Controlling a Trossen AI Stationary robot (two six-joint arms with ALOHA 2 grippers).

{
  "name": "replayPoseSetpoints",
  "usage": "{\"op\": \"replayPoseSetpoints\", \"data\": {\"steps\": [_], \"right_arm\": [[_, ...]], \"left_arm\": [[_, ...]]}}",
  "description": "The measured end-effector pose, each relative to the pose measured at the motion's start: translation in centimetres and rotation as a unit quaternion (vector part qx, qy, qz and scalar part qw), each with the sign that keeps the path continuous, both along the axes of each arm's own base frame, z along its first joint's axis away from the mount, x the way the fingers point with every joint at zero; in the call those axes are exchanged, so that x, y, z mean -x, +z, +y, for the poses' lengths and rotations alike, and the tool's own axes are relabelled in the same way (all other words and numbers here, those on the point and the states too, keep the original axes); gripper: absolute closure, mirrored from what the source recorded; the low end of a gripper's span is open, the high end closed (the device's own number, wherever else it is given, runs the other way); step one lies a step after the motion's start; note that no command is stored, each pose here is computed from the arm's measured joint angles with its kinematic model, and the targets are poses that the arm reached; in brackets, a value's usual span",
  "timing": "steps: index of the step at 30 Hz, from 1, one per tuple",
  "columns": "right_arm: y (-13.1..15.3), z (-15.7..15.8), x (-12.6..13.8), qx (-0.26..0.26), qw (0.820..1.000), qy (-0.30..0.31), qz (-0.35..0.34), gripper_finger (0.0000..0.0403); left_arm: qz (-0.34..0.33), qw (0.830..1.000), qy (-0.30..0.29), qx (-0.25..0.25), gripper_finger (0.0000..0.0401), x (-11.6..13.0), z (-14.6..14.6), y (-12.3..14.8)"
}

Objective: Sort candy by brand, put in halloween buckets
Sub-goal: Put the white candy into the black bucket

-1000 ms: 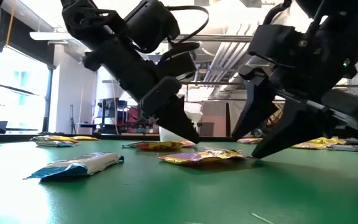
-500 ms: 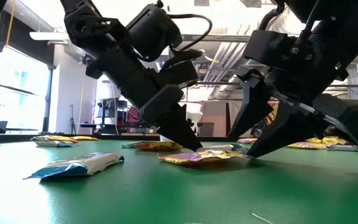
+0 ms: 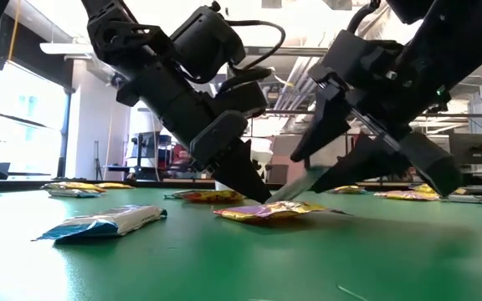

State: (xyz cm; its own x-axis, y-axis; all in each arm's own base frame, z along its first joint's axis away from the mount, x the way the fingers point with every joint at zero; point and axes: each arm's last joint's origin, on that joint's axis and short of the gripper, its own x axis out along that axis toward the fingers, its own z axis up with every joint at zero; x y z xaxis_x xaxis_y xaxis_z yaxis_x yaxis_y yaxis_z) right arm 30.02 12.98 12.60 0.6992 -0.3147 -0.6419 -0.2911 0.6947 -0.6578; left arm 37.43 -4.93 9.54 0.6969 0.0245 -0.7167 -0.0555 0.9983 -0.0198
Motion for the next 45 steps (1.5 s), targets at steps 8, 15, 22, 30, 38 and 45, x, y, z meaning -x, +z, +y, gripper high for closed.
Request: {"op": "replayPoseSetpoints", "data": {"steps": [8,15,22,30,38,45], "right_arm": [[0.2,0.1,-0.2,0.015,1.000,0.019,-0.005,0.0215],[0.2,0.1,-0.3,0.019,1.000,0.024,-0.006,0.0296],[0.2,0.1,-0.3,0.018,1.000,0.024,-0.006,0.0323],[0.2,0.1,-0.3,0.010,1.000,0.020,-0.007,0.0358],[0.2,0.1,-0.2,0.011,1.000,0.021,-0.004,0.0385],[0.4,0.0,-0.2,0.014,1.000,0.017,-0.009,0.0387]], "left_arm": [[-0.004,1.000,0.004,0.021,0.0396,-0.1,0.3,0.0],[-0.007,1.000,0.006,0.026,0.0396,-0.1,0.3,0.0],[-0.008,1.000,0.009,0.029,0.0396,-0.2,0.3,0.0],[-0.013,0.999,0.009,0.030,0.0396,-0.2,0.3,0.0],[-0.017,0.999,0.017,0.039,0.0395,-0.3,0.3,0.1],[-0.012,1.000,-0.003,0.023,0.0362,0.1,0.2,1.2]]}}
